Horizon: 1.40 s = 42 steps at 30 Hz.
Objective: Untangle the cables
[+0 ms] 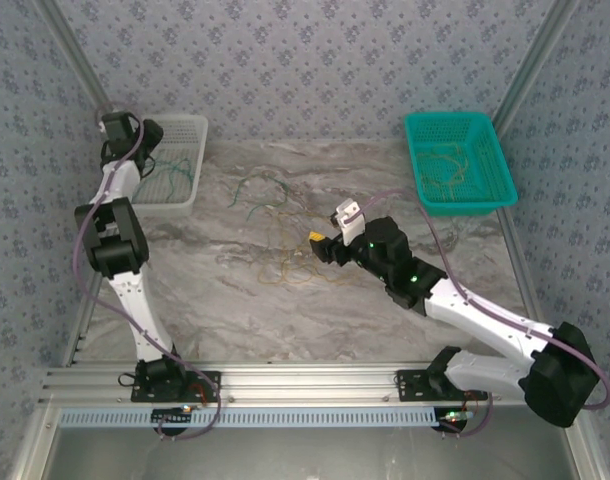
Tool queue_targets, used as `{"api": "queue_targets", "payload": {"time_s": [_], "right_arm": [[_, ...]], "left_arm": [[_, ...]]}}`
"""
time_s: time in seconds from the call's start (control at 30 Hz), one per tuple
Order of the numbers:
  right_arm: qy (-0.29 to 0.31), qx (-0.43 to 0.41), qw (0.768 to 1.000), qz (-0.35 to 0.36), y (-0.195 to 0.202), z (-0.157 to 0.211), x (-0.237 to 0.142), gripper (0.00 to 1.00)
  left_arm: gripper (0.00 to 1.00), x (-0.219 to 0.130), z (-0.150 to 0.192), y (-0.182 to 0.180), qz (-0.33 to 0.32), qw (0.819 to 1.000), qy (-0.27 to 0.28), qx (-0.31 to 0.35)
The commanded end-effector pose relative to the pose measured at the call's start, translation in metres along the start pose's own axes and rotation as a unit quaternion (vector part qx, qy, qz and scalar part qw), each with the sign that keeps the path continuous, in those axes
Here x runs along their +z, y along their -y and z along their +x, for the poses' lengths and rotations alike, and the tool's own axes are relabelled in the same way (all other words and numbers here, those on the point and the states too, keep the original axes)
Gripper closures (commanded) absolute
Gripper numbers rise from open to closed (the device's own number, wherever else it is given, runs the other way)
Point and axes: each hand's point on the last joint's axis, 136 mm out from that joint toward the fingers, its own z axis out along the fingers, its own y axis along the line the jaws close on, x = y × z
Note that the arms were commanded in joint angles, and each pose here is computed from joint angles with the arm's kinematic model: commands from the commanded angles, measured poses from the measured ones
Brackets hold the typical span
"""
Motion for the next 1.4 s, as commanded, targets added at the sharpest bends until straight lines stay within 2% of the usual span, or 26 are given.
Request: {"api": "queue_targets", "payload": {"time_s": [0.0,0.1,0.2,0.3,0.47,0.5,0.6,0.7,0.73,0.83,0.93,1.13,1.23,1.37], "right_arm": [[0.004,-0.013,1.000,0.009,0.002,-0.004,-0.006,0.26],[0.001,-0.013,1.000,0.022,0.007,-0.002,-0.003,0.25],[-0.006,0.009,0.999,0.041,0.019,0.000,0.004,0.25],[-0.012,0.063,0.997,0.048,0.037,0.002,0.014,0.25],[-0.034,0.164,0.984,0.056,0.073,0.012,0.030,0.24],[-0.048,0.183,0.980,0.054,0.080,0.017,0.034,0.24],[-0.081,0.218,0.970,0.069,0.095,0.031,0.042,0.26],[-0.085,0.230,0.968,0.062,0.096,0.037,0.044,0.27],[-0.085,0.232,0.967,0.062,0.096,0.038,0.044,0.26],[-0.085,0.236,0.967,0.051,0.092,0.040,0.045,0.26],[-0.110,0.237,0.964,0.044,0.088,0.049,0.047,0.27],[-0.199,0.256,0.941,0.100,0.107,0.092,0.045,0.29],[-0.258,0.251,0.921,0.150,0.122,0.120,0.038,0.31],[-0.326,0.261,0.891,0.179,0.127,0.157,0.024,0.34]], "left_arm": [[0.43,-0.073,-0.037,0.028,-0.006,0.997,0.071,0.042],[0.41,-0.124,-0.024,0.040,-0.014,0.993,0.086,0.085],[0.33,-0.176,0.001,0.069,0.001,0.983,0.091,0.157],[0.27,-0.215,0.043,0.102,0.044,0.972,0.070,0.222],[0.21,-0.253,0.139,0.141,0.120,0.943,-0.017,0.310],[0.21,-0.256,0.160,0.145,0.131,0.935,-0.044,0.326],[0.22,-0.261,0.225,0.159,0.179,0.893,-0.129,0.392],[0.19,-0.262,0.283,0.157,0.195,0.831,-0.203,0.479],[0.19,-0.257,0.294,0.151,0.185,0.818,-0.217,0.500],[0.19,-0.244,0.317,0.143,0.181,0.800,-0.256,0.511],[0.19,-0.231,0.334,0.144,0.194,0.798,-0.271,0.502],[0.23,-0.215,0.361,0.142,0.200,0.801,-0.301,0.477],[0.24,-0.222,0.358,0.148,0.210,0.812,-0.280,0.466],[0.22,-0.248,0.332,0.166,0.217,0.832,-0.205,0.468]]}}
